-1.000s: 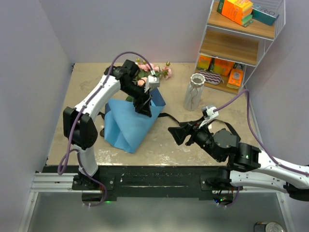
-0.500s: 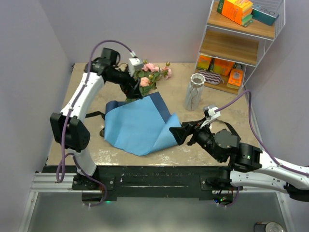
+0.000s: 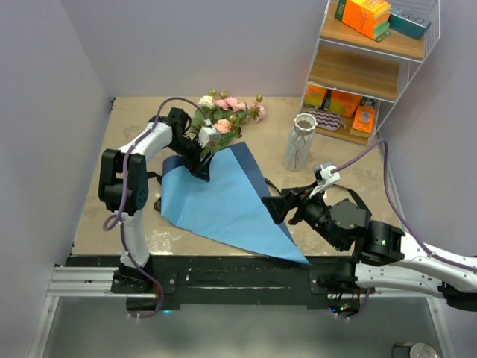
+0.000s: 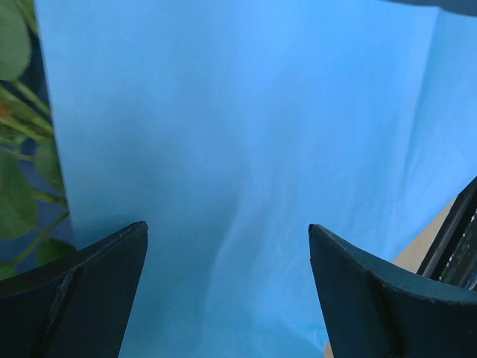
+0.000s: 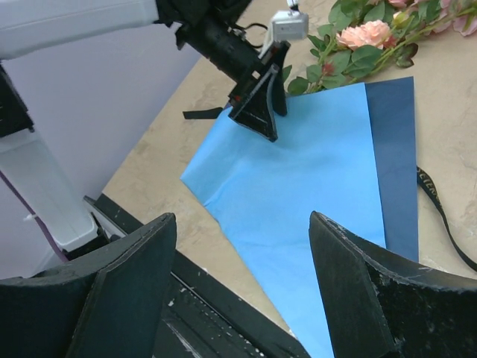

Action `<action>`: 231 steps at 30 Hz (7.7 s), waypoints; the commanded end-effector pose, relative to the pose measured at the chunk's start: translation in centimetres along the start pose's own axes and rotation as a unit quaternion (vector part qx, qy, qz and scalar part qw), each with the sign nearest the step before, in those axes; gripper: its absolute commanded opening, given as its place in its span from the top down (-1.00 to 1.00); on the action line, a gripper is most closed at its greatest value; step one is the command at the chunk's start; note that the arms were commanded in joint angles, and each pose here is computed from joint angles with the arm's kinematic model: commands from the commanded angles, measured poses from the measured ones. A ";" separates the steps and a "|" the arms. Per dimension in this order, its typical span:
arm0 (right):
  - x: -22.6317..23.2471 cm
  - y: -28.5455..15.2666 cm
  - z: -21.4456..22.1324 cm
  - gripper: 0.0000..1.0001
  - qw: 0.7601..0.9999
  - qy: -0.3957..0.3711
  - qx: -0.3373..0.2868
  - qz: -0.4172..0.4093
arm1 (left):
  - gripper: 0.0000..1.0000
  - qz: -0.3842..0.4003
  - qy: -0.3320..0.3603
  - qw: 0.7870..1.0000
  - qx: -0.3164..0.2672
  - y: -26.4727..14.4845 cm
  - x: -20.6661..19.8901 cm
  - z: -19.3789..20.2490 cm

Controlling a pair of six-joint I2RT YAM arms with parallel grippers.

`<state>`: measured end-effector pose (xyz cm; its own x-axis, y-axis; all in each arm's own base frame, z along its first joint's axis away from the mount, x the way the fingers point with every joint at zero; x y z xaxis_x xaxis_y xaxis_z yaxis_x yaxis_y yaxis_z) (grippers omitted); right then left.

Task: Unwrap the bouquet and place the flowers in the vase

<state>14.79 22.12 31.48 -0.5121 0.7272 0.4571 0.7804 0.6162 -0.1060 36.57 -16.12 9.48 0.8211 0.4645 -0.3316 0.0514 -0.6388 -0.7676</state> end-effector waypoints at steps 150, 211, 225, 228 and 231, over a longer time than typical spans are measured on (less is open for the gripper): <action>9.1 5.2 5.6 -0.17 0.994 -0.052 0.098 -0.015 | -0.38 -0.311 0.077 0.942 -0.095 -14.5 -11.9 0.2; 1.3 5.7 27.9 0.07 0.947 -0.034 0.312 0.076 | -0.13 -0.159 0.072 0.976 0.132 3.1 -2.4 12.6; -5.5 4.8 20.6 -0.07 0.942 -0.103 0.220 0.230 | -0.19 -0.130 0.048 0.990 0.014 -2.9 -4.2 2.7; -5.3 8.2 18.2 -0.06 0.950 -0.102 0.196 0.220 | -0.19 -0.146 0.036 0.989 -0.009 -6.7 -4.6 2.5; -4.7 12.7 15.9 -0.01 0.959 -0.087 0.163 0.215 | -0.20 -0.179 0.018 0.983 -0.034 -10.2 -4.0 3.2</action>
<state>16.30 28.87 10.68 -0.2488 0.9569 0.1495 0.7130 0.2854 -0.6404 32.29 -11.64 12.62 0.7931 0.6086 -0.0243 0.3202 -0.4506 -0.8333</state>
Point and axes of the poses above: each gripper's point midway between its finger pads, its own y axis out along the fingers, its own x axis along the line the jaws close on, z = x × y, the point moved 1 cm from there along -y, back along the fingers
